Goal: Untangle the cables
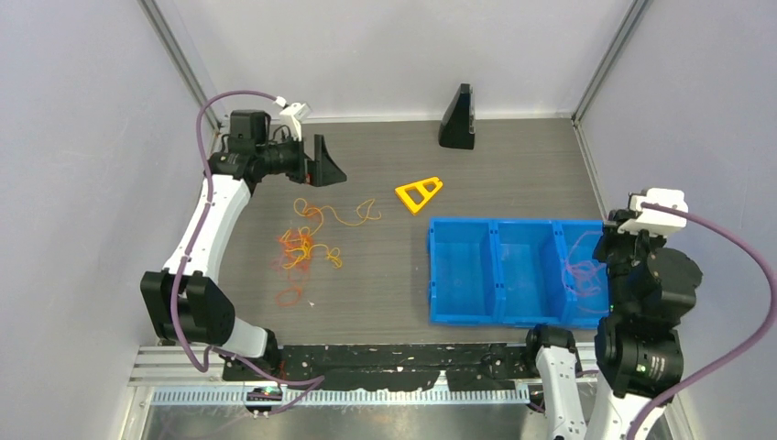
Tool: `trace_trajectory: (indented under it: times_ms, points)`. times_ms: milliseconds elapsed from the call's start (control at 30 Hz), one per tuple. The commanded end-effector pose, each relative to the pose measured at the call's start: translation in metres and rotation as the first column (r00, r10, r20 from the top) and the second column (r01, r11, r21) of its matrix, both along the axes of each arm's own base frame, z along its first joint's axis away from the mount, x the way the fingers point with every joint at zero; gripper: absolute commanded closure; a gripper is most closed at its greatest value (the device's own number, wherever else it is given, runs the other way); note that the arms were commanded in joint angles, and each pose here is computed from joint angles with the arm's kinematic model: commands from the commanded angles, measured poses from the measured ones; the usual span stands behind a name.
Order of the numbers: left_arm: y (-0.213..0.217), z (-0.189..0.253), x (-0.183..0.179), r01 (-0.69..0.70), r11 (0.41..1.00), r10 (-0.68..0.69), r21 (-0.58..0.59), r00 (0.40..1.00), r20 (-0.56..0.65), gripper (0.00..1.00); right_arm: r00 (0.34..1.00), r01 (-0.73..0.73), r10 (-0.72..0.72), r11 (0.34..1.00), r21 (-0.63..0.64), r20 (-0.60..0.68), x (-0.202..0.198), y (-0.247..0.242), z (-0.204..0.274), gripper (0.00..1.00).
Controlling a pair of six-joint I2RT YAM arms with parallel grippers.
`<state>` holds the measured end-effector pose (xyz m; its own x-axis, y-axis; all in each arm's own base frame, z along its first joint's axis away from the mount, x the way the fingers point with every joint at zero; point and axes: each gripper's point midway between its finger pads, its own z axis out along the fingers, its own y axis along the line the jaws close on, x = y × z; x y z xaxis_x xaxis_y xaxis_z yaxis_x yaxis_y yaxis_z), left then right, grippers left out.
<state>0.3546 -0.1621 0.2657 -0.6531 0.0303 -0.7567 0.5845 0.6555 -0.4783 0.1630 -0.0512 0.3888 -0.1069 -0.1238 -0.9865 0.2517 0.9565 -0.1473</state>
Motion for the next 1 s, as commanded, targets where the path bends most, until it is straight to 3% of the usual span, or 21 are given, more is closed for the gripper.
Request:
trace_trajectory:
  times_ms: [0,167,400,867,967]
  points:
    - [-0.014,0.022,0.002,0.048,0.998,-0.045,-0.030,0.996,0.074,0.00,0.944,0.226,-0.228,0.974,-0.036,-0.241,0.003,-0.045,-0.059,0.95]
    - [-0.015,0.018,-0.002,0.051,0.998,-0.049,-0.027,0.997,0.067,0.00,0.905,0.237,-0.263,0.964,-0.116,-0.335,0.023,-0.061,-0.082,0.95]
    - [-0.011,0.015,-0.002,0.040,0.999,-0.041,0.010,0.997,0.065,0.00,0.850,0.148,-0.243,0.962,-0.230,-0.467,0.043,-0.074,-0.115,0.94]
    - [-0.007,0.013,0.005,0.043,0.998,-0.045,0.051,0.999,0.032,0.00,0.735,0.024,-0.208,0.959,-0.281,-0.646,0.072,-0.125,-0.191,0.95]
    - [-0.004,0.011,0.008,0.033,0.997,-0.035,0.076,0.999,0.033,0.00,0.739,0.000,-0.201,0.954,-0.299,-0.643,0.080,-0.130,-0.193,0.95]
